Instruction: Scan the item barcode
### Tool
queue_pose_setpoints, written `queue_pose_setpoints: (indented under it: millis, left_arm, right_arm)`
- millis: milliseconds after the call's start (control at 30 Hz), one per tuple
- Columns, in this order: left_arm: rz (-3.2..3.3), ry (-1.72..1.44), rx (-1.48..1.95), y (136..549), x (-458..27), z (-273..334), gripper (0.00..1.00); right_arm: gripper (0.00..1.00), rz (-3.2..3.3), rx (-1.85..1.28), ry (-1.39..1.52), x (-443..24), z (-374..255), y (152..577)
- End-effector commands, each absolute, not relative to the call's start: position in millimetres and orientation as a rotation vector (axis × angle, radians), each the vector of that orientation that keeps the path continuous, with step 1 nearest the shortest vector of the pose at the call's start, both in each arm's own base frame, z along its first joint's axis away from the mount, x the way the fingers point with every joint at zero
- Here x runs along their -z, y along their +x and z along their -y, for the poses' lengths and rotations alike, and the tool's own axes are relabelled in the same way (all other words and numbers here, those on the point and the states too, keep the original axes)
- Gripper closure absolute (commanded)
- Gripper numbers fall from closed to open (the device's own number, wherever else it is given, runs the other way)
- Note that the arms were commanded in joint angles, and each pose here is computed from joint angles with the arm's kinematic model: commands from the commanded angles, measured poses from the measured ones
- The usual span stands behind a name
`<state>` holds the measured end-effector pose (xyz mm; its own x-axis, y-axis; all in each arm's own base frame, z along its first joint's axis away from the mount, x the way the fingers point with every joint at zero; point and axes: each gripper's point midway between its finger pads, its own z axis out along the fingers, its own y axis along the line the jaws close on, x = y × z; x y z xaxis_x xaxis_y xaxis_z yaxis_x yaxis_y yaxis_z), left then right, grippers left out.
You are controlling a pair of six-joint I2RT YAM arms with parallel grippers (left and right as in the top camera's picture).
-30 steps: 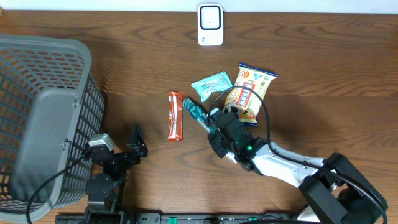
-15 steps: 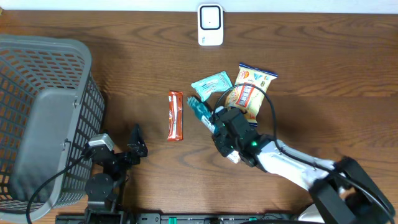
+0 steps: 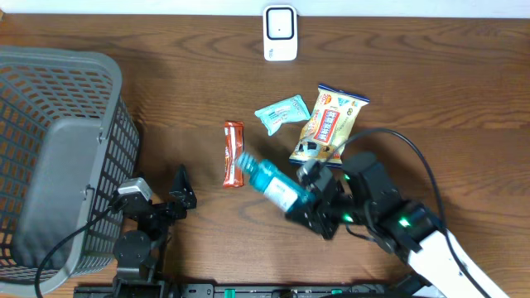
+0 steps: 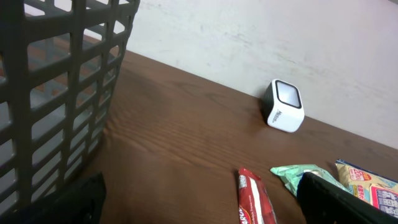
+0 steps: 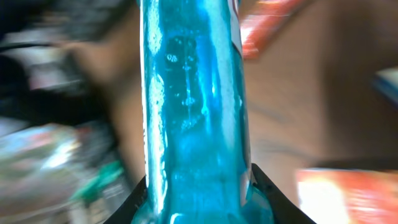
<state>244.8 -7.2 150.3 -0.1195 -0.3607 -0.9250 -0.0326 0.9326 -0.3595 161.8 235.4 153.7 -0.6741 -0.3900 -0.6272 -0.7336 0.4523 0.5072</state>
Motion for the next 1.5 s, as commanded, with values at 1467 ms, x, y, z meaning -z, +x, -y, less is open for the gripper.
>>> queue_pose_setpoints:
  millis: [1467]
  left_arm:
    - [-1.726, -0.323, 0.267, 244, -132, 4, 0.02]
  right_arm:
    - [0.99, -1.514, -0.058, -0.878, -196, -248, 388]
